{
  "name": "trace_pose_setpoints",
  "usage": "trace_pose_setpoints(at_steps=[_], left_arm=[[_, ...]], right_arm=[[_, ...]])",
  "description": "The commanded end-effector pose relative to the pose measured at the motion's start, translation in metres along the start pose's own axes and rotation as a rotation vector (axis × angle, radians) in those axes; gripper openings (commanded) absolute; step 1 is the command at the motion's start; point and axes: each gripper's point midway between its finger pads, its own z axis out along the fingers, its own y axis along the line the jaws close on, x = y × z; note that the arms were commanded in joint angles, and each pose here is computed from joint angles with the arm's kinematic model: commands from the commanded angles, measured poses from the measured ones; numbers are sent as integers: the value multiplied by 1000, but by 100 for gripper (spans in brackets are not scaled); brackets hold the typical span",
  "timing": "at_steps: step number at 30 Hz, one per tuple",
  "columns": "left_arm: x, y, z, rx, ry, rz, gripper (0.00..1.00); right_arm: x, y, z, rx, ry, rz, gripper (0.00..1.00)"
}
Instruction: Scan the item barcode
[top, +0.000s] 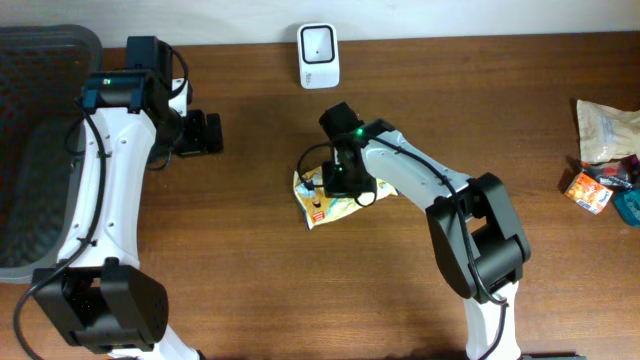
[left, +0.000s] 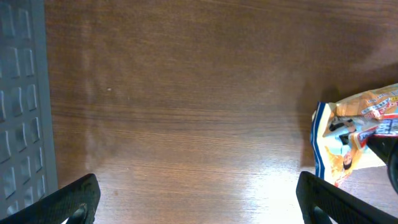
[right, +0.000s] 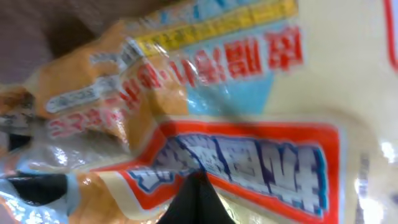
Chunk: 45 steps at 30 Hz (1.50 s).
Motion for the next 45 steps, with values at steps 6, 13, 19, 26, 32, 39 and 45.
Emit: trace_pose_setpoints(at_steps=[6, 13, 19, 26, 32, 39, 45], left_arm=[[0, 1, -6, -2, -14, 0, 99], [1, -2, -6, 13, -12, 1, 99], [7, -93, -26, 536, 27, 34, 99], [59, -158, 18, 570, 145, 223, 55], [79, -199, 57, 590, 147, 202, 21], [80, -194, 103, 486, 99, 78, 0], [91, -192, 152, 452, 170, 26, 0]], right_arm=[[-25, 0, -123, 45, -119, -87, 37], [-39, -40, -176, 139, -190, -25, 99], [-41, -64, -176, 153, -173, 23, 88], [-41, -71, -156, 167, -124, 9, 28], [-47, -70, -128, 36, -44, 12, 4], [-45, -50, -89, -199, 76, -14, 4], [-37, -51, -39, -250, 140, 9, 4]])
